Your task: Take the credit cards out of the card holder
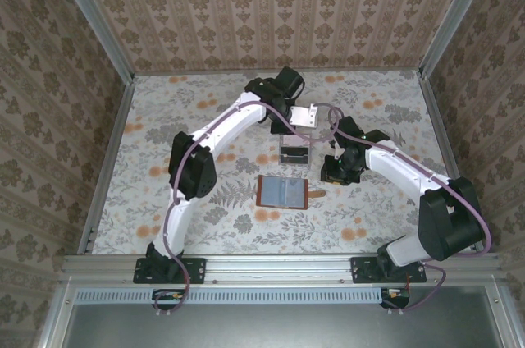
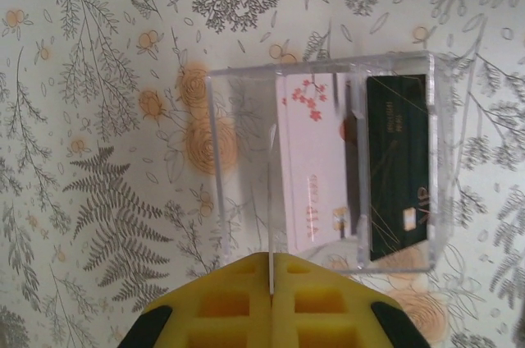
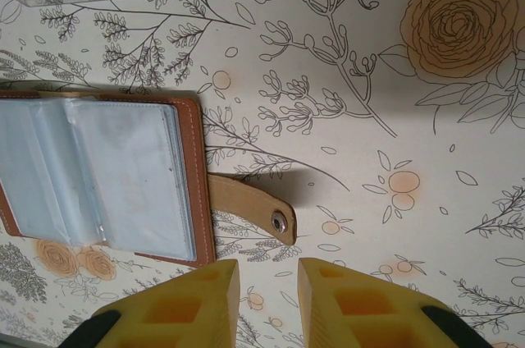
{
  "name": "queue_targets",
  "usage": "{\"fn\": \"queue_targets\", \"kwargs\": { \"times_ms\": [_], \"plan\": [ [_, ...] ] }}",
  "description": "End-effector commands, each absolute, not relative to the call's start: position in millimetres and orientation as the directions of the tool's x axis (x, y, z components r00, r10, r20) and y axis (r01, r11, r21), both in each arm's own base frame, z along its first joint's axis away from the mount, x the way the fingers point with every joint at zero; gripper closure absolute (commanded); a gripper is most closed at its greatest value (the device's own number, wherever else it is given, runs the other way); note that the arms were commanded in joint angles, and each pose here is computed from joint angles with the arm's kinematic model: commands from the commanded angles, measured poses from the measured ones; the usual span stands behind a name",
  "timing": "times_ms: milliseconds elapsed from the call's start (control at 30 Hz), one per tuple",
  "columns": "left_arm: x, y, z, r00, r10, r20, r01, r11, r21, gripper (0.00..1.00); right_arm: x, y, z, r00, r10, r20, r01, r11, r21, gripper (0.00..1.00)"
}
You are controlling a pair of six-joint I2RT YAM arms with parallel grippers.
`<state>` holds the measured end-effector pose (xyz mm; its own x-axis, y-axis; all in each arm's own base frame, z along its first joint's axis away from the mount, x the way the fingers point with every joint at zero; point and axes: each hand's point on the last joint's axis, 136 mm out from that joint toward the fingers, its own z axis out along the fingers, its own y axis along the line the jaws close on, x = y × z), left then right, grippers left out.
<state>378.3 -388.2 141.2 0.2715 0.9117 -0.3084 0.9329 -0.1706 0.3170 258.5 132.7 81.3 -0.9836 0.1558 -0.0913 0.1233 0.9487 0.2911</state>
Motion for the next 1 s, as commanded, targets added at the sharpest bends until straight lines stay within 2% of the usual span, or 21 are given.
{"fn": "queue_targets", "kwargs": {
  "times_ms": [0,633,800,967],
  "plan": [
    [385.0,-391.7,133.5,0.309,0.908,-0.285,0.924,-0.215,0.317,1.00,253.5,126.6,81.4,-0.986,0.142,-0.086,0.114,0.956,0.270,0.74],
    [392.4,-397.2,100.4,0.299,0.921,-0.248,0.935,-0.232,0.267,1.00,253.7,126.1,76.6,-0.988,0.137,-0.072,0.113,0.955,0.274,0.74],
    [404.6,-398.7,98.6,0.287,0.933,-0.216,0.924,-0.210,0.320,0.89,253.1,125.9,76.6,-0.988,0.138,-0.071,0.114,0.954,0.276,0.74],
    [429.4,-398.6,104.9,0.260,0.950,-0.174,0.890,-0.166,0.424,0.83,251.9,125.4,77.9,-0.987,0.141,-0.076,0.115,0.954,0.278,0.74]
  ]
}}
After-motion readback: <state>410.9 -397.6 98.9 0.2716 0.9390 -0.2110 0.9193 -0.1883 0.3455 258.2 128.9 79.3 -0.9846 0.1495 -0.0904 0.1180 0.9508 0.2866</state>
